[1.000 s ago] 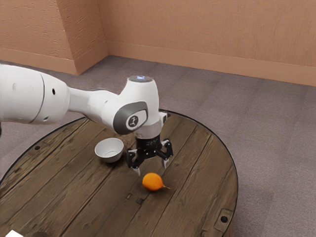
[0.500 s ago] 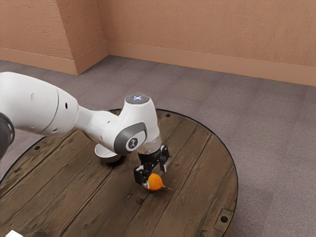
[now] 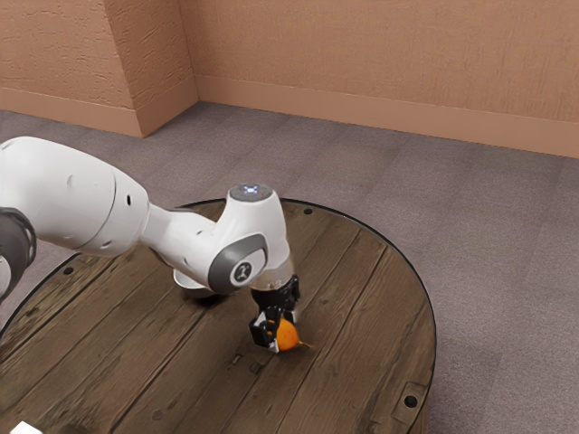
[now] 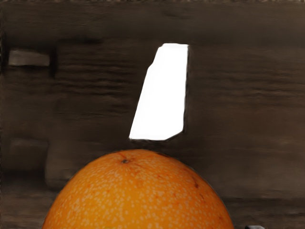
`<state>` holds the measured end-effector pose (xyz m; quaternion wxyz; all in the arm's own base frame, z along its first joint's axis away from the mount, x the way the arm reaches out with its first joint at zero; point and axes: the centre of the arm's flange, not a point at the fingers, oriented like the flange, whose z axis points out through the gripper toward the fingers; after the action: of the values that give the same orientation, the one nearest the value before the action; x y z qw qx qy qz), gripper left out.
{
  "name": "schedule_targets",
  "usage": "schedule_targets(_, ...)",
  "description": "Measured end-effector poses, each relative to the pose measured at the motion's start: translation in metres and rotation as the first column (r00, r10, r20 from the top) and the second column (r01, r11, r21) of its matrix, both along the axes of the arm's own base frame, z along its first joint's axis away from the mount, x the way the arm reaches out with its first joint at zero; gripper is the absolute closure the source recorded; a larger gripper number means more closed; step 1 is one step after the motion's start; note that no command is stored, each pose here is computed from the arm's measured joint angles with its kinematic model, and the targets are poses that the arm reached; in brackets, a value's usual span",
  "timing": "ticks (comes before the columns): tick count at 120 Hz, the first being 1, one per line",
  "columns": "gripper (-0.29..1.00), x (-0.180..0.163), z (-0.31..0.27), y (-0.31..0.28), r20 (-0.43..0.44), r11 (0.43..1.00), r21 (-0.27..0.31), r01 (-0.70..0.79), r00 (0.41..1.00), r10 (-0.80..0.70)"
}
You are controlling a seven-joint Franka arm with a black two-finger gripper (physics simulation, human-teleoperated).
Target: Place the pear in the bowl.
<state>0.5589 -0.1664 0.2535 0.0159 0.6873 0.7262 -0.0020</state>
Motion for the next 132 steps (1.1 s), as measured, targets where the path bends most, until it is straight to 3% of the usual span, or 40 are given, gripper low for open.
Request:
schedule_targets(36,0.32,-0.005,0.003,0.004,0.001,0.998,-0.004,-0.069,0.998,0.069)
schedule_targets(62,0.35,-0.002,0.048,0.000,0.068,0.997,-0.022,-0.070,0.995,0.072)
schedule_targets(94,0.37,0.024,0.096,0.123,0.161,0.976,0.024,-0.218,0.964,0.212)
schedule_targets(115,0.36,0.027,0.089,0.188,0.161,0.952,0.054,-0.301,0.944,0.289)
schedule_targets(132,0.37,0.040,0.074,0.205,0.155,0.946,0.071,-0.317,0.940,0.304)
